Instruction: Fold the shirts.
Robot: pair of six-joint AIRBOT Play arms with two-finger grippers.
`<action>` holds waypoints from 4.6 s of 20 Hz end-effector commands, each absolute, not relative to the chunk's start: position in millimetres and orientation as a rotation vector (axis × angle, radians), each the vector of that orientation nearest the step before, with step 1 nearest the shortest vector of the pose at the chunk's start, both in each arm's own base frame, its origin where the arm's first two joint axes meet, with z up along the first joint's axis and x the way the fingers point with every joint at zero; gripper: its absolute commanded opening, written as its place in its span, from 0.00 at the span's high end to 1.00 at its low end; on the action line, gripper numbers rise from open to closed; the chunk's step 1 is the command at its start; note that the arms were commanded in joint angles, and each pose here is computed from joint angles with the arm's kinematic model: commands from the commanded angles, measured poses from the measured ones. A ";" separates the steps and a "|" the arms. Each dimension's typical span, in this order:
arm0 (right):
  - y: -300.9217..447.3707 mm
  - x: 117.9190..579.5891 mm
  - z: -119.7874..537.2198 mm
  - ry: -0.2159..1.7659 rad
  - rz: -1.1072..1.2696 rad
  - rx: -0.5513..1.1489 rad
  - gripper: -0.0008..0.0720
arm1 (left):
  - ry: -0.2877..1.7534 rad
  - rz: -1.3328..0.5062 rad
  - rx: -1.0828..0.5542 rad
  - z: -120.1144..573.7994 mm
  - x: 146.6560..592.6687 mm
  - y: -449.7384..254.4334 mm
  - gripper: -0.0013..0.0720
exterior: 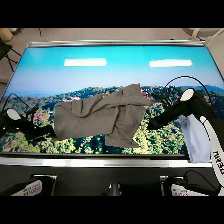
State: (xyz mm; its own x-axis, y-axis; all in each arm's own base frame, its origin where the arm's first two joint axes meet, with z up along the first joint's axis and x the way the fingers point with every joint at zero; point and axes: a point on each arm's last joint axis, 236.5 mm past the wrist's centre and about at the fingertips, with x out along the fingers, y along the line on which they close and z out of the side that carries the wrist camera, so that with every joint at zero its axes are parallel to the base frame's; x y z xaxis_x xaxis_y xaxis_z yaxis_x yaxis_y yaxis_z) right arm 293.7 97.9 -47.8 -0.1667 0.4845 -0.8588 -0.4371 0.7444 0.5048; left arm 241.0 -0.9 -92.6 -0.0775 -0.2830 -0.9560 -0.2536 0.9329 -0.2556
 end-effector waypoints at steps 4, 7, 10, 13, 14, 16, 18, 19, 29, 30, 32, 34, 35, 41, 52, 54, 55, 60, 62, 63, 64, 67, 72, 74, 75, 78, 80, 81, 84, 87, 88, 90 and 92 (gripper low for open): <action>102.9 292.3 -63.9 1.533 0.801 0.070 0.31 | 1.601 -0.071 -0.471 -113.8 254.6 -25.6 0.11; 117.1 300.4 -68.0 1.510 0.813 0.157 0.13 | 1.599 -0.068 -0.464 -117.2 257.6 -31.1 0.46; 136.1 318.5 -74.6 1.442 0.787 0.299 0.12 | 1.599 -0.077 -0.456 -115.8 257.1 -32.4 0.95; 144.8 320.4 -90.0 1.448 0.764 0.396 0.13 | 1.580 -0.078 -0.451 -111.2 259.7 -31.9 0.95; 143.8 322.4 -95.9 1.451 0.750 0.400 0.15 | 1.572 -0.079 -0.448 -108.8 260.6 -31.7 0.95; 149.4 329.0 -101.4 1.439 0.733 0.426 0.17 | 1.548 -0.081 -0.443 -102.8 263.2 -31.3 0.95; 162.0 332.0 -108.4 1.442 0.700 0.414 0.22 | 1.526 -0.082 -0.438 -97.1 265.4 -30.9 0.95; 168.8 335.5 -112.8 1.437 0.676 0.406 0.25 | 1.517 -0.083 -0.436 -94.7 266.3 -30.7 0.95; 89.5 426.9 184.3 0.748 0.611 -0.152 0.96 | 0.540 -0.124 -0.200 267.0 372.5 -9.3 0.96; 64.7 422.0 276.7 0.529 0.489 -0.276 0.96 | 0.322 -0.116 -0.147 354.2 354.1 -8.8 0.96; 18.6 361.5 446.5 0.126 0.180 -0.508 0.96 | -0.101 -0.051 -0.041 510.8 273.4 -4.7 0.96; -5.9 260.2 549.8 -0.151 -0.067 -0.679 0.97 | -0.303 -0.005 -0.077 576.1 199.8 -3.0 0.96; -9.4 225.7 565.8 -0.204 -0.120 -0.697 0.97 | -0.343 -0.018 -0.104 585.3 179.0 -7.8 0.96; -7.0 173.4 561.0 -0.193 -0.130 -0.681 0.97 | -0.294 -0.057 -0.106 572.9 166.0 -20.4 0.96; -9.3 335.2 248.9 0.990 0.316 -0.436 0.97 | 0.758 -0.071 -0.118 268.4 347.7 1.4 0.95; -7.7 356.4 152.8 1.237 0.397 -0.389 0.97 | 0.991 -0.105 -0.134 167.0 372.4 -6.2 0.95; -2.5 365.6 106.6 1.325 0.430 -0.387 0.97 | 1.064 -0.118 -0.134 124.1 384.3 -10.2 0.95; 33.7 461.6 -7.6 1.246 0.414 -0.344 0.97 | 1.170 -0.104 -0.159 15.9 450.1 -10.8 0.95; 30.6 500.8 -11.2 1.122 0.327 -0.298 0.97 | 1.166 -0.094 -0.164 -1.4 474.8 -7.1 0.95; 29.6 518.2 -6.6 1.050 0.303 -0.300 0.97 | 1.156 -0.091 -0.164 -7.3 486.9 -5.6 0.95; 29.2 530.2 -1.8 0.999 0.283 -0.291 0.97 | 1.152 -0.088 -0.165 -12.4 495.2 -4.6 0.95; 30.9 525.5 6.2 1.001 0.295 -0.295 0.96 | 1.168 -0.097 -0.159 -14.2 500.8 -4.9 0.95; 20.5 402.3 -0.9 1.435 0.439 -0.375 0.96 | 1.478 -0.212 -0.105 -16.1 420.3 -17.7 0.95; 33.5 363.1 -39.0 1.562 0.508 -0.301 0.96 | 1.612 -0.201 -0.146 -48.3 384.6 -22.2 0.95; 43.1 354.5 -58.0 1.569 0.529 -0.253 0.96 | 1.666 -0.195 -0.169 -63.7 368.0 -24.5 0.95; 44.8 362.2 -80.2 1.526 0.453 -0.191 0.96 | 1.737 -0.216 -0.232 -89.3 341.2 -36.7 0.95; 47.2 378.2 -69.4 1.470 0.428 -0.162 0.61 | 1.727 -0.233 -0.263 -85.1 343.6 -43.3 0.73; 45.7 381.1 -56.8 1.468 0.433 -0.173 0.43 | 1.724 -0.239 -0.257 -77.8 345.9 -42.6 0.38; 18.1 370.4 -8.8 1.497 0.479 -0.198 0.30 | 1.682 -0.238 -0.247 -42.5 352.6 -27.2 0.31; -13.3 307.4 -5.4 1.644 0.458 -0.059 0.32 | 1.666 -0.179 -0.306 -29.3 325.6 -12.3 0.30; -11.8 286.1 -15.9 1.661 0.453 -0.041 0.32 | 1.688 -0.179 -0.317 -36.6 303.3 -10.6 0.30; 3.3 255.2 -36.2 1.641 0.494 -0.031 0.32 | 1.735 -0.179 -0.341 -57.1 254.9 -11.5 0.31; 13.9 236.2 -47.3 1.635 0.521 -0.009 0.32 | 1.730 -0.178 -0.342 -73.0 221.6 -13.9 0.31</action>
